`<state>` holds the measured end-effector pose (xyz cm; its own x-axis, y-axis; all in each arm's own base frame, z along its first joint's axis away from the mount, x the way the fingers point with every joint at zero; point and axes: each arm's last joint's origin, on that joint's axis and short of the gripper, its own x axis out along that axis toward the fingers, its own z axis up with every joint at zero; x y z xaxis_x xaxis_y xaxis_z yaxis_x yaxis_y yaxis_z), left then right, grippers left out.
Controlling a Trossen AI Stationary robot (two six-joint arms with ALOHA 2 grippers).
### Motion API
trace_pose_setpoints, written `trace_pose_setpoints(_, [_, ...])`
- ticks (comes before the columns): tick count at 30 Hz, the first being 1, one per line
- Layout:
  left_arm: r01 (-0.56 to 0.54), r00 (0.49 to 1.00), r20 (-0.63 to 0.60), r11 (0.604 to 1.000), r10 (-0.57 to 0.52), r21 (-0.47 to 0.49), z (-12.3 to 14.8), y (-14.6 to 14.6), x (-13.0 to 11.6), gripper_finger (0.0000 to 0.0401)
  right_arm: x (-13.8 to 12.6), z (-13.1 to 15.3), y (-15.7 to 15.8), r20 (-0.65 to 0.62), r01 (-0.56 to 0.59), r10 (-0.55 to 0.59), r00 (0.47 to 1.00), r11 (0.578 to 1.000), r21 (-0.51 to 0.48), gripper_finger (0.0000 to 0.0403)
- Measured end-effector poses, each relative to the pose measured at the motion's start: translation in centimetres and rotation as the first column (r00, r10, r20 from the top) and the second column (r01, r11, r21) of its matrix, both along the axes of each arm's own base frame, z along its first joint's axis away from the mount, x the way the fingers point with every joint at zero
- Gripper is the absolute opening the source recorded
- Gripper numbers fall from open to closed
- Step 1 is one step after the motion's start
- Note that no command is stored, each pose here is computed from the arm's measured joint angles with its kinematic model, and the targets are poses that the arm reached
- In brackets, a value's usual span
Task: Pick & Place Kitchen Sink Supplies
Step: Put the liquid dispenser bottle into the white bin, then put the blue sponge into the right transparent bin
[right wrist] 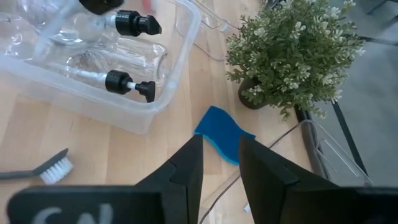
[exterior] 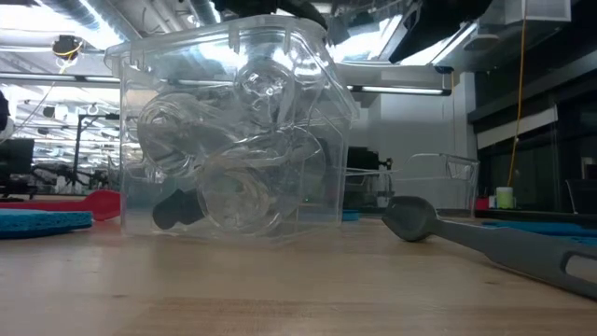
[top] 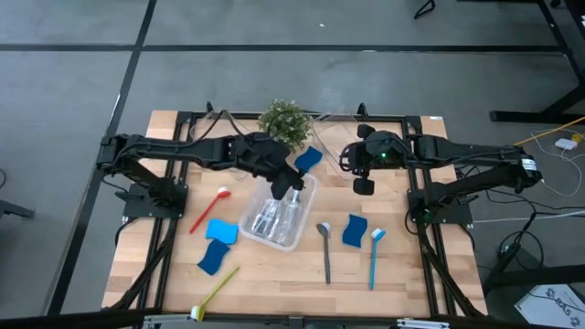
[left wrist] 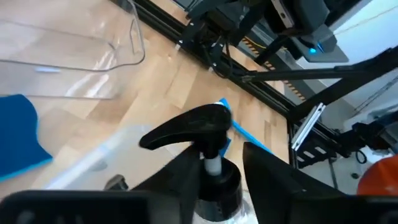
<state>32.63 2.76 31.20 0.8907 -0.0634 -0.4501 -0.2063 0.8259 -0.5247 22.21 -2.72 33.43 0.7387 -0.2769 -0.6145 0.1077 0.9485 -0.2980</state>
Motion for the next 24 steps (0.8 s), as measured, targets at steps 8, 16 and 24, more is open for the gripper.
trace_pose_setpoints(8, [0.062,0.994,-0.088,0.998,-0.061,0.002,-0.8,-0.2,-0.5,0.0193,-0.1,-0.1,0.0,-0.008,0.008,-0.008,1.000,1.000,0.011,0.0100])
trace_pose_setpoints(16, [0.128,0.983,-0.129,0.991,-0.132,-0.041,-1.1,-0.9,-0.7,0.0225,-0.1,-0.2,0.0,-0.012,0.027,-0.026,1.000,0.999,0.034,0.0100])
trace_pose_setpoints(24, [0.219,0.967,-0.108,0.969,-0.231,-0.109,-0.7,-1.0,-1.2,0.0224,-0.2,-2.4,0.0,-0.075,0.024,-0.022,0.997,0.999,0.031,0.0100])
